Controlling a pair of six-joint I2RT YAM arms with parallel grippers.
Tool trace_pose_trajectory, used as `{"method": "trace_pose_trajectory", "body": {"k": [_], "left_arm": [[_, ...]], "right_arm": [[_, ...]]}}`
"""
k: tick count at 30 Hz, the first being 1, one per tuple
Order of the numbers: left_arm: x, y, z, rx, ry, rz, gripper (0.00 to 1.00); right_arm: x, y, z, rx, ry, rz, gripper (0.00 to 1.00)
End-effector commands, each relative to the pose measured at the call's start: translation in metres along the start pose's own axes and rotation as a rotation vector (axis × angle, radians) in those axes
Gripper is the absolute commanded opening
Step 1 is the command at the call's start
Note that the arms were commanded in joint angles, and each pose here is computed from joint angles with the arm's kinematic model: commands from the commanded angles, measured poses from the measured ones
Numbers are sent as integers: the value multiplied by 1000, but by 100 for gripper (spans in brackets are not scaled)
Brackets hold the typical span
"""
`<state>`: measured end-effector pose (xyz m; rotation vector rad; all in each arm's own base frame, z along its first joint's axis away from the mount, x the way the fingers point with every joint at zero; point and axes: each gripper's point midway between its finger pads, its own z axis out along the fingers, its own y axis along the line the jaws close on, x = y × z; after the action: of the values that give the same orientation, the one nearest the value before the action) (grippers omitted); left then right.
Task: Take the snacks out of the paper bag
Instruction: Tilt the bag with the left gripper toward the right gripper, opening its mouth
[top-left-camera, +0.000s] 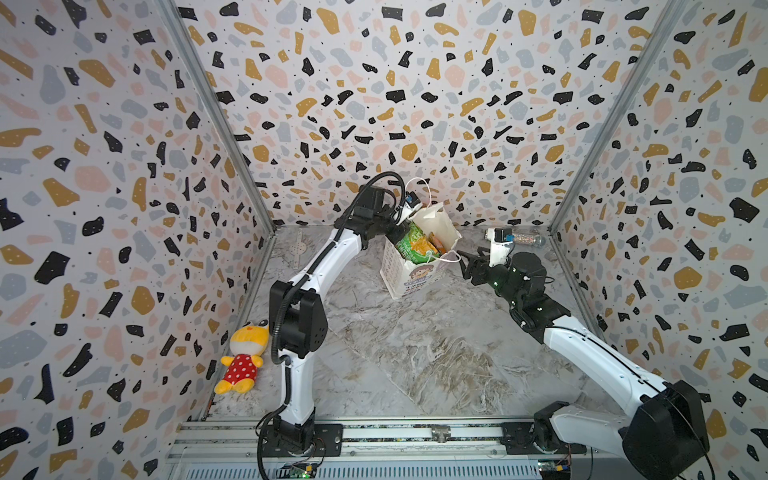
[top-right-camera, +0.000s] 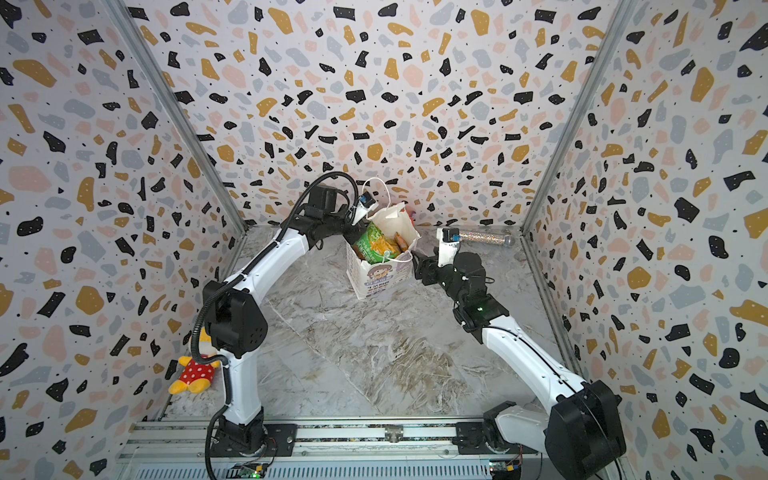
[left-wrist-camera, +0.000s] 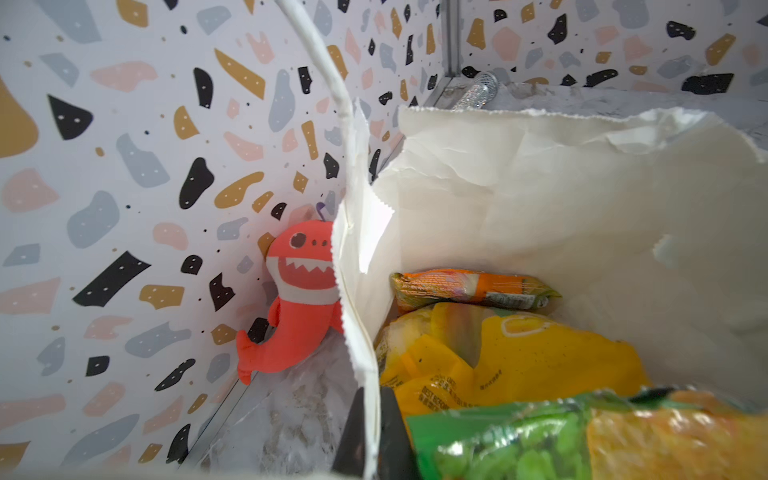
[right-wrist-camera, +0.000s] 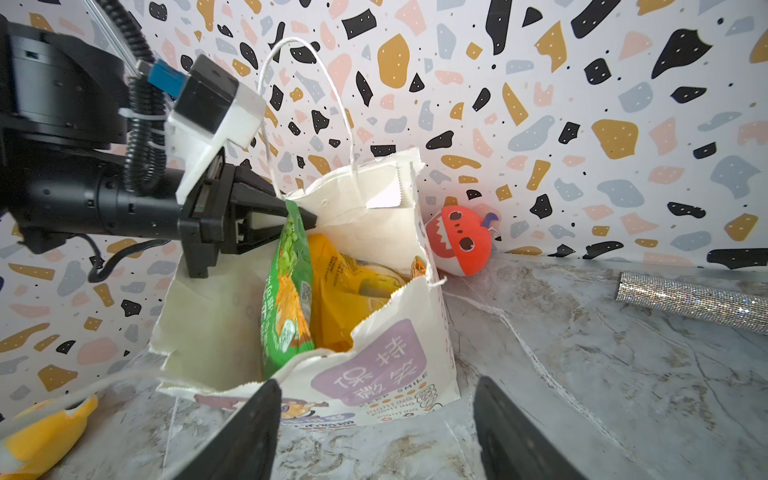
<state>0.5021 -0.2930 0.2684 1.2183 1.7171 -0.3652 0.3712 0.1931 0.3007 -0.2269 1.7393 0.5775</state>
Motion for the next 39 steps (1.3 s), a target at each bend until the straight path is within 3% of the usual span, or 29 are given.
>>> {"method": "trace_pose_trajectory", "body": {"k": [1, 6, 12, 18, 25, 32, 36, 39], "left_arm": [[-51, -18, -28, -4, -141, 169, 0], [-47, -49, -33, 46, -134, 234, 0], [-45, -68, -38, 60, -154, 236, 0], [-49, -82, -43, 76, -201, 221, 0], [-64, -78, -49, 41, -291, 162, 0], [-80, -78, -55, 39, -392, 94, 0], [-71, -76, -54, 10, -357, 74, 0], [-65, -76, -53, 1, -341, 68, 0]], "right_arm": [[-14, 4, -9, -3, -22, -18, 74], [-21, 11, -25, -23, -6, -17, 70], [-33, 33, -42, -72, 40, -58, 66], [-39, 52, -38, -120, 142, -133, 65], [-4, 83, 3, -227, 277, -173, 66], [17, 87, 35, -250, 299, -138, 70], [30, 90, 41, -282, 324, -148, 59], [34, 89, 41, -285, 328, -143, 41]]}}
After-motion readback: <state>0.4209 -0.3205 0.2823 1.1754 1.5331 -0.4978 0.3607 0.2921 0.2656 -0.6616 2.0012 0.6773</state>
